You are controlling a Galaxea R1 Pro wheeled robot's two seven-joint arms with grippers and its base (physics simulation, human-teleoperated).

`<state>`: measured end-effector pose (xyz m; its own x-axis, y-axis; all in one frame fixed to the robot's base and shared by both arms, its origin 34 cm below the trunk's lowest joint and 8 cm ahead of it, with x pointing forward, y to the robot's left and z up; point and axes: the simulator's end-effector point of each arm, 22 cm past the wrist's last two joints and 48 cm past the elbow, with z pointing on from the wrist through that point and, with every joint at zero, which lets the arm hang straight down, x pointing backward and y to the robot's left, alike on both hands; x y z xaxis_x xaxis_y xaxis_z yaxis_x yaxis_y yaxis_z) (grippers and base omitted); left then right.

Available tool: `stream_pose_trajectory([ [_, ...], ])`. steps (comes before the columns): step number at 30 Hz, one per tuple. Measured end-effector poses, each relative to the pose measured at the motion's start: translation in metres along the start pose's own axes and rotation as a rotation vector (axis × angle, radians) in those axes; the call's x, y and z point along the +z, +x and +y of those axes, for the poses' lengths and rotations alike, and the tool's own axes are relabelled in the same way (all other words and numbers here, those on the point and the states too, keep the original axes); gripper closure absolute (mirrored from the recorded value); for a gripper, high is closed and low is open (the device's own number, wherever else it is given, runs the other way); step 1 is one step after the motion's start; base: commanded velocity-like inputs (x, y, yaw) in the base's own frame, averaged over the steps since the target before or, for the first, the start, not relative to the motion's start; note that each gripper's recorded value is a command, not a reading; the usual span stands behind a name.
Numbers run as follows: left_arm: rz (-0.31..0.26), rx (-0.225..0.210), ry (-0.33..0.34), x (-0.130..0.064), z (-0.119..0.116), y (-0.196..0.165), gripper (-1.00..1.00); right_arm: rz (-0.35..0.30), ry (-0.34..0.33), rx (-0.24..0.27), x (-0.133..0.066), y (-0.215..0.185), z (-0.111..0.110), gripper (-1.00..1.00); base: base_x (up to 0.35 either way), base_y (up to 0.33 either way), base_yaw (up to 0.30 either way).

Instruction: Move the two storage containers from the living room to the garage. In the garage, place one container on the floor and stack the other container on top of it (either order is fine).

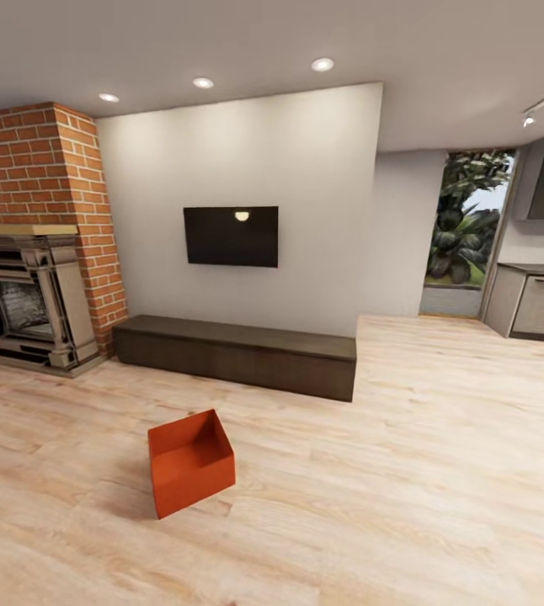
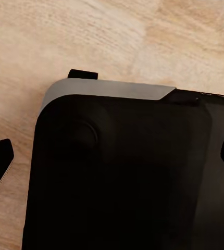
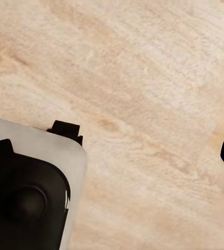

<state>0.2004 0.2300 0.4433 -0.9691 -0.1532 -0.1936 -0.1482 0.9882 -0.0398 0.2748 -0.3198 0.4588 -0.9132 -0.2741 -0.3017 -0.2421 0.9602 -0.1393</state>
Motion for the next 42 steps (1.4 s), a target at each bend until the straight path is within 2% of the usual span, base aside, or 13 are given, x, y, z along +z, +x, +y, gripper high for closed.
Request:
stream_pose_trajectory([
  [18, -0.001, -0.001, 0.000, 0.0000, 0.0000, -0.0002, -1.00, -0.003, 0.004, 0.004, 0.0001, -0.0012, -0.0025, -1.00, 0.325, 0.000, 0.008],
  [24, 0.001, -0.002, -0.001, -0.0001, 0.0006, 0.0007, -1.00, -0.013, 0.003, 0.000, 0.0008, -0.0061, -0.0029, -1.00, 0.325, 0.000, 0.201],
  [29, -0.020, -0.006, -0.004, -0.0002, 0.0019, -0.0031, -1.00, -0.009, 0.002, -0.001, 0.0009, -0.0046, -0.0024, -1.00, 0.325, 0.000, 0.221],
  [42, -0.012, -0.008, -0.006, -0.0003, 0.0027, 0.0005, -1.00, 0.002, -0.002, -0.003, 0.0011, -0.0005, -0.0011, -1.00, 0.277, 0.000, 0.222],
])
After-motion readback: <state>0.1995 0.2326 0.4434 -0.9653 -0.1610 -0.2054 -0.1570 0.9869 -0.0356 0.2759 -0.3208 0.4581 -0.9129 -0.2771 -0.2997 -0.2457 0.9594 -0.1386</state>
